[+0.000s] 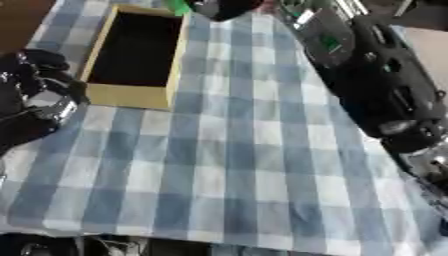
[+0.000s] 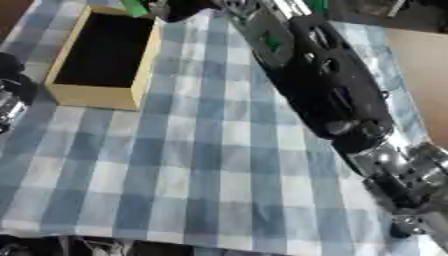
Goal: Pick up objects on the table and place them in the box.
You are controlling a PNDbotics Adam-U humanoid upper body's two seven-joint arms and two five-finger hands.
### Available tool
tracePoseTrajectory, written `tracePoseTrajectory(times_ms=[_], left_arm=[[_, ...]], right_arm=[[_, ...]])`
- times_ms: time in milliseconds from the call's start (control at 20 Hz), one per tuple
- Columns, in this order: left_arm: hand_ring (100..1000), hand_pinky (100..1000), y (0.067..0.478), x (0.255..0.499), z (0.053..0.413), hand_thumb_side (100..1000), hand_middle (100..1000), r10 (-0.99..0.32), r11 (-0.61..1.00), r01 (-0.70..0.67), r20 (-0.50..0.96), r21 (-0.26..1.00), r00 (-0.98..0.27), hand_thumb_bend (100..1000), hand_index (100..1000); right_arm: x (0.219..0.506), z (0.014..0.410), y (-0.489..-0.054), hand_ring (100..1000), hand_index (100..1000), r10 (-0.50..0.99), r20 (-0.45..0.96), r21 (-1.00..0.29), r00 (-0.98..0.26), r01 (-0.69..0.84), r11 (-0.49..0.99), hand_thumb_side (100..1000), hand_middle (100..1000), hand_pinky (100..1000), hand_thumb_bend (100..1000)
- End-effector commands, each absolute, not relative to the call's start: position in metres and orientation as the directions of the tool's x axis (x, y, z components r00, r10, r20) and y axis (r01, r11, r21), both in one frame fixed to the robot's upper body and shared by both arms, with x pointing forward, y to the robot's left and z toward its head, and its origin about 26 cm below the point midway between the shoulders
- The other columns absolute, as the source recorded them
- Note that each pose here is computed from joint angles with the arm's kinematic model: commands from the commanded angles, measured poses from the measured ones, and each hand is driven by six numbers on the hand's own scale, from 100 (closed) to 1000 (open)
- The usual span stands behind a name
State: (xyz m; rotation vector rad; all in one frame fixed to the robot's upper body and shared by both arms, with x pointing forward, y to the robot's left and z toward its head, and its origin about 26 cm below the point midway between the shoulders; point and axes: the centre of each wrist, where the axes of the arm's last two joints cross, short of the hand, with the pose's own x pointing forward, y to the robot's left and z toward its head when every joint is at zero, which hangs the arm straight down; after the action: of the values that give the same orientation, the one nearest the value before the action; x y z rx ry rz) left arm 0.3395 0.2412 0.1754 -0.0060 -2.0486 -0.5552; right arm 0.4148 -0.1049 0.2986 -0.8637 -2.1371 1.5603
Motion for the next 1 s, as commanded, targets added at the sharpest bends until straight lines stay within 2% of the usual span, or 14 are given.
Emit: tracePoseTrajectory(times_ms=[50, 650, 950, 1000], left_arm=[[616, 560, 0.238, 0.339, 0.186, 100, 594, -0.209, 0.888, 0.235, 0.803, 0.395, -0.558, 387, 687], [619, 561, 0.227, 0.34, 0.195, 100, 595, -0.169, 0.877, 0.273, 0.786, 0.395, -0.594, 391, 690], [619, 560, 0.222, 0.34, 0.198, 100, 595, -0.156, 0.873, 0.287, 0.782, 0.395, -0.603, 391, 690], [619, 560, 0.222, 0.34, 0.198, 100, 595, -0.156, 0.873, 0.287, 0.783, 0.395, -0.603, 391, 690]], right_arm=[[0.415, 0.303, -0.094, 663, 536, 0.641, -0.092, -0.94, -0.762, 0.28, 0.197, 100, 440, 642, 232], [0.441, 0.256, -0.074, 669, 556, 0.68, -0.049, -0.961, -0.731, 0.22, 0.167, 100, 460, 633, 241], [0.454, 0.241, -0.082, 688, 614, 0.76, -0.059, -0.953, -0.647, 0.264, 0.151, 100, 511, 641, 294], [0.455, 0.24, -0.083, 698, 646, 0.775, -0.064, -0.949, -0.629, 0.278, 0.147, 100, 542, 644, 310]])
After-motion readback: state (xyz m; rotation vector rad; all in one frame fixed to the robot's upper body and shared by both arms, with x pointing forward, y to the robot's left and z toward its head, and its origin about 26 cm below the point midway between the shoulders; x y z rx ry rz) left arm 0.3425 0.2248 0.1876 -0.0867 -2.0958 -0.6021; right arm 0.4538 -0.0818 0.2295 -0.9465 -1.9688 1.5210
